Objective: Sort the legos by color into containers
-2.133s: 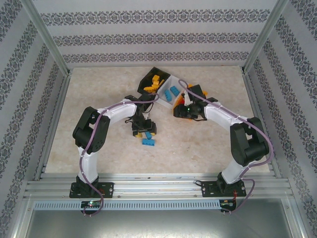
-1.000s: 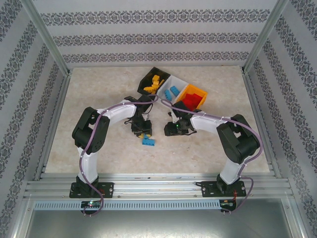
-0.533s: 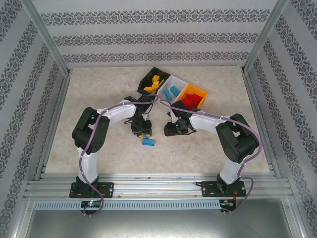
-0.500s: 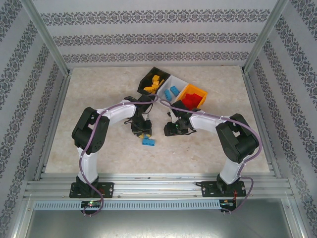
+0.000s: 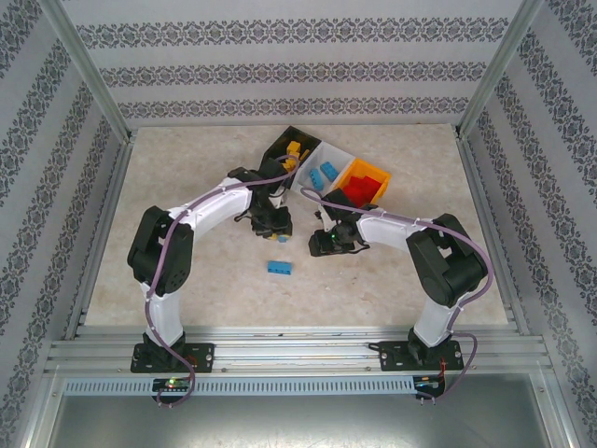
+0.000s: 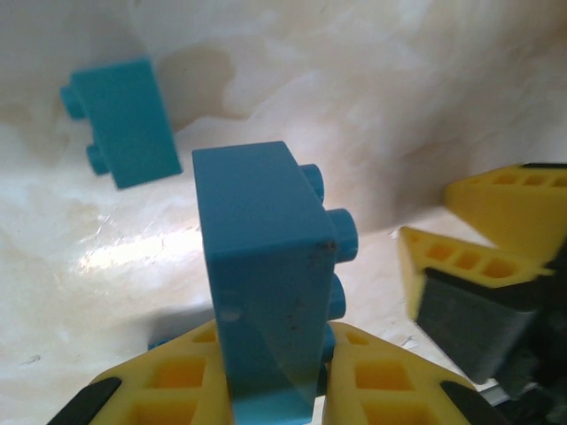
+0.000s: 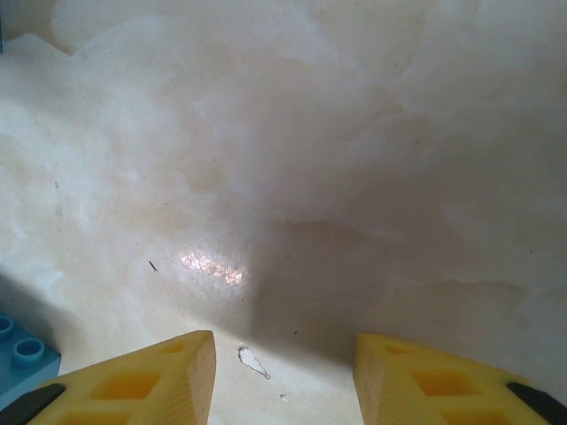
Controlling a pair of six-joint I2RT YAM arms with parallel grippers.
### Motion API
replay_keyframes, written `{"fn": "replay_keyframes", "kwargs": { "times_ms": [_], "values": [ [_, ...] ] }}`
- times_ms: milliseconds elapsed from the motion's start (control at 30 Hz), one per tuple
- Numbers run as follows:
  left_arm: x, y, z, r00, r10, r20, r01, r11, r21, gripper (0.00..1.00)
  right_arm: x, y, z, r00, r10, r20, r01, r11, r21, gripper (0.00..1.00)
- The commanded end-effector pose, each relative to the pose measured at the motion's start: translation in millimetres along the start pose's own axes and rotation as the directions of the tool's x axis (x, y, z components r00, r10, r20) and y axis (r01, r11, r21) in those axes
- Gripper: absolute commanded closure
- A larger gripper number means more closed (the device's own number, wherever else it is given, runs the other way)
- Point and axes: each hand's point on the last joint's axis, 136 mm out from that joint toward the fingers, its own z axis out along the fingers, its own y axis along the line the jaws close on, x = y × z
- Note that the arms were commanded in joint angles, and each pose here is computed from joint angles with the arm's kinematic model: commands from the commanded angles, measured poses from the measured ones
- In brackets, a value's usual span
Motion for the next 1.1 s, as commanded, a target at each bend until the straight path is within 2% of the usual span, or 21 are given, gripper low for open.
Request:
{"fn": "replay_keyframes", "kwargs": {
  "times_ms": [0, 200, 533, 767, 1067],
  "values": [
    [-14.5, -12.3, -25.4, 0.998, 0.027, 0.059, -0.030, 0.999, 0.042, 0.81, 9.7, 8.3, 19.1, 0.999, -0.013, -0.047, 0.009, 0.997, -0.073, 0.53],
    [-43.0, -32.1, -43.8, 0.993, 0.027, 0.116, -0.039, 0.993, 0.108, 0.81, 10.5, 2.6, 18.8, 0.999, 0.001, -0.049, -0.005, 0.997, -0.077, 0.53],
    [-107.2, -78.0, -53.2, 0.985, -0.011, 0.173, -0.035, 0.966, 0.258, 0.83, 16.7, -18.2, 6.0, 0.998, 0.053, -0.017, -0.054, 0.996, -0.073, 0.54],
    [-142.4, -107.0, -45.1, 0.983, -0.072, 0.170, 0.004, 0.929, 0.371, 0.83, 25.7, -36.7, -6.4, 0.995, 0.101, 0.025, -0.100, 0.993, -0.061, 0.54],
    [-177.0, -127.4, -30.9, 0.977, -0.150, 0.149, 0.062, 0.876, 0.478, 0.83, 29.3, -52.5, -28.2, 0.982, 0.162, 0.094, -0.158, 0.986, -0.044, 0.54]
  ]
}}
